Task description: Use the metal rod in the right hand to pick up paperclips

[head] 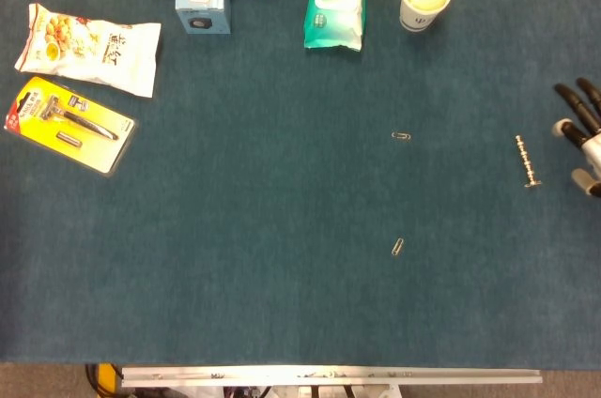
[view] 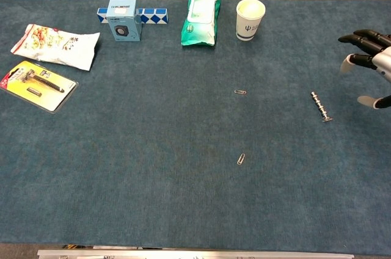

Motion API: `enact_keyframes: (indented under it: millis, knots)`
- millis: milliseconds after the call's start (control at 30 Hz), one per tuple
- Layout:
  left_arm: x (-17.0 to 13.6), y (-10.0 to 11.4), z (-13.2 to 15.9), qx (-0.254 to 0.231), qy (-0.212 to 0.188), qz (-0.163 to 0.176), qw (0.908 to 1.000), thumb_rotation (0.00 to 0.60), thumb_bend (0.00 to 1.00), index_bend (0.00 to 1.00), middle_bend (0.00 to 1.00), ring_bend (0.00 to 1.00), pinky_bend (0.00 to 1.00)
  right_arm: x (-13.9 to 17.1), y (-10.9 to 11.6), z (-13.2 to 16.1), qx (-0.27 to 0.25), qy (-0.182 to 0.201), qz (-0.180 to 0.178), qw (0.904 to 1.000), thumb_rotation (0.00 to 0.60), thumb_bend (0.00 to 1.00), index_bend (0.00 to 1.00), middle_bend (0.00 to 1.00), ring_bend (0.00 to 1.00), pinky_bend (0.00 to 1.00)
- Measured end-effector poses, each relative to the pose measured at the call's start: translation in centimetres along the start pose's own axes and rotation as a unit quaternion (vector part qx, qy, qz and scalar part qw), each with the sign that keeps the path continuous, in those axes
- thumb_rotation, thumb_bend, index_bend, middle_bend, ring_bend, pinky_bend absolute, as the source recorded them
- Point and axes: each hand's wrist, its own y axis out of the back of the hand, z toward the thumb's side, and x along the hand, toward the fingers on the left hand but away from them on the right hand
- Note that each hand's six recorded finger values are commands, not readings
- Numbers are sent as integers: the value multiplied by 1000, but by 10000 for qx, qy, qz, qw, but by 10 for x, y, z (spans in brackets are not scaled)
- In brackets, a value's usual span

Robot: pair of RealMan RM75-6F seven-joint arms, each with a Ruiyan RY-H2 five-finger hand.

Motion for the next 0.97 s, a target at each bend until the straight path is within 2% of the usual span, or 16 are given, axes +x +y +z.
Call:
enact_keyframes:
  millis: [267,467,667,967]
  knots:
    - [0,-3,4,49,-48,-47,10000,600,246,247,49,101,162,28,28,-18,125,-841,-189,9962,600,155,377,102,42,225]
    - [1,-8,6,91,-74,-100,9999,600,246,247,49,101,162,52,37,-33,-28,-1263,-445,9910,600,156,377,102,42,223]
    - [2,-11,7,133,-77,-140,9998,600,246,247,49,101,162,69,37,-47,-175,-1522,-455,9872,600,155,377,102,42,221]
    - [5,-18,7,166,-48,-230,9996,600,246,247,49,101,162,80,41,-63,-402,-1699,-589,9829,600,155,377,102,42,220]
